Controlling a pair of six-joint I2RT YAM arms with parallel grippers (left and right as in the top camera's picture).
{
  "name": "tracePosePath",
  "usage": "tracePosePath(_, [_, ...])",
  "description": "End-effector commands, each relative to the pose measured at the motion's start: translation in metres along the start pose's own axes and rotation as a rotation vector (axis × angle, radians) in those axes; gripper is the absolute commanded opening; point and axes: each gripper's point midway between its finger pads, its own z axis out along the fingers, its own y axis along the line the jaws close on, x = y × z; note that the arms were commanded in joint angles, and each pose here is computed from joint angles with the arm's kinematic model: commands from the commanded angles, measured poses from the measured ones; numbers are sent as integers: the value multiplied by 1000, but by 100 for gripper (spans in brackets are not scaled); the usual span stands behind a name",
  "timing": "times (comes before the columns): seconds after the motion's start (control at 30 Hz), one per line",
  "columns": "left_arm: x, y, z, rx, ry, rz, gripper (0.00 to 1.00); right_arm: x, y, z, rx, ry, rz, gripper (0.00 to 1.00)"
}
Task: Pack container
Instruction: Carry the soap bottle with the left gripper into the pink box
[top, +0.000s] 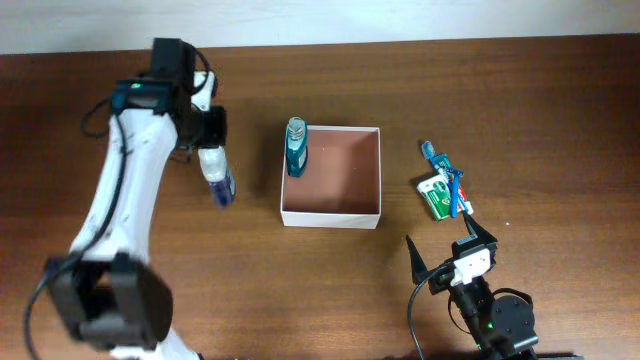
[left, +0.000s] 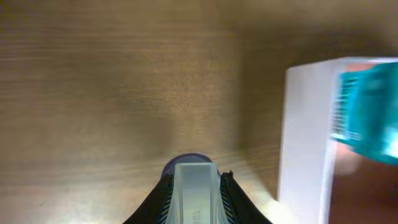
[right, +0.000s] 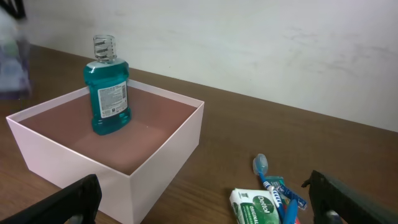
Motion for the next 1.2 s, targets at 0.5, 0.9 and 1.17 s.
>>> tracePosePath(0.5, [32, -151, -142, 4, -475, 173, 10, 3, -1, 0, 4, 8, -2, 99])
tracePosePath(0.9, [40, -174, -73, -13, -594, 71, 9, 3, -1, 0, 4, 8, -2, 99])
tracePosePath(1.17, [36, -160, -57, -57, -585, 49, 9, 3, -1, 0, 4, 8, -2, 99])
